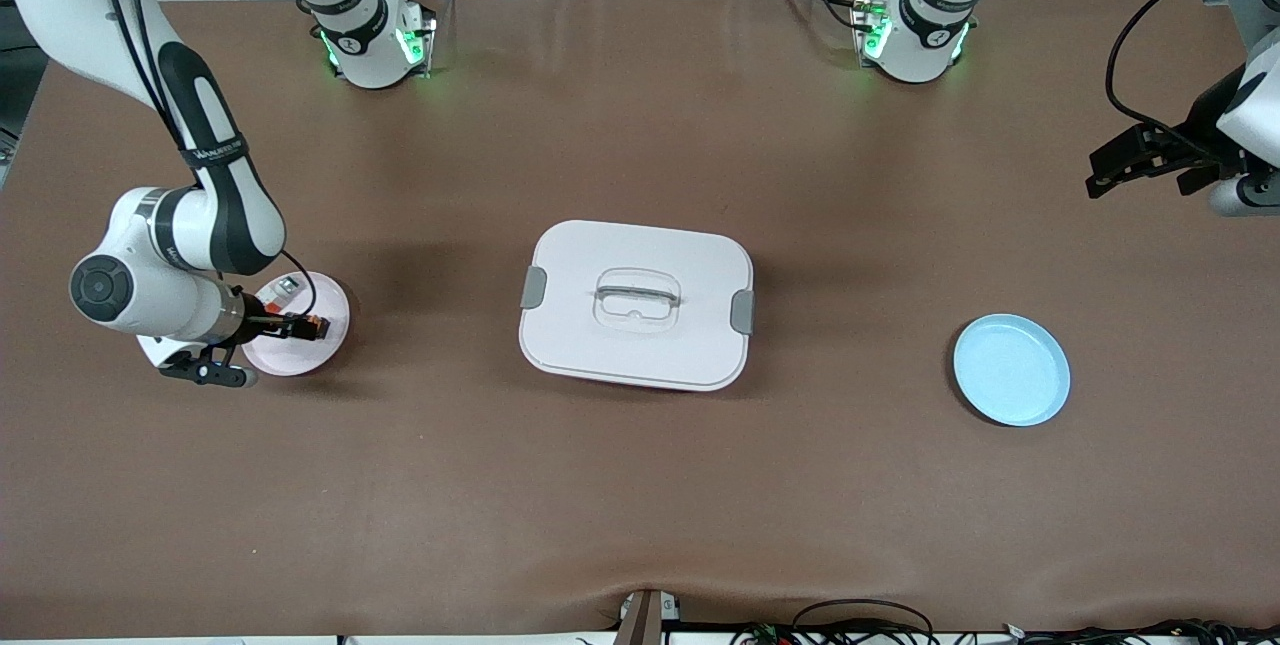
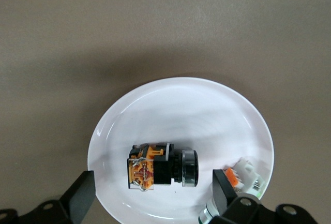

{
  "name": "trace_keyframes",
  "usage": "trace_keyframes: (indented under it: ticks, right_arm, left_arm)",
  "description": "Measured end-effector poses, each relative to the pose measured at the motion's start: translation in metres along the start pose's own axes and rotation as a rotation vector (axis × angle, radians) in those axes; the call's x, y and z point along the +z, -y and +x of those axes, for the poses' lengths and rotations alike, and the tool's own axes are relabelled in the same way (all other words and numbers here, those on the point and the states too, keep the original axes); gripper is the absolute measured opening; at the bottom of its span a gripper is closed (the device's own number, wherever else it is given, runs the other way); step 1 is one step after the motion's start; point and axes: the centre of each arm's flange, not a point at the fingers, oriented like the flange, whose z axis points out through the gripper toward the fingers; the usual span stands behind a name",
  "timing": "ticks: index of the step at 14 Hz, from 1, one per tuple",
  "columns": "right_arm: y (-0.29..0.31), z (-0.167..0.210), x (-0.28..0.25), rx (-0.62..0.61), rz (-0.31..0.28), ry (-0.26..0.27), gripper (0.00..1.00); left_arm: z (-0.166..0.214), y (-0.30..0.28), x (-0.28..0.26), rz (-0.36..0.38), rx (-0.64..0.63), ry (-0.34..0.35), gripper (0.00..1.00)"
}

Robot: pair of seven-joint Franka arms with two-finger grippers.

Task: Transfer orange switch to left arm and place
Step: 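Close the right gripper on the orange switch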

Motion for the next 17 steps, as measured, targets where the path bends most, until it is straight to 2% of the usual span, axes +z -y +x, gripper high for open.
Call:
trace_keyframes:
  ticks: [17]
  right_arm:
    - [-0.002, -0.003, 0.044, 0.003, -0.017, 0.056, 1.00]
  left_arm:
    - [0.000, -0.004, -0.003, 0.000, 0.007, -0.006, 1.00]
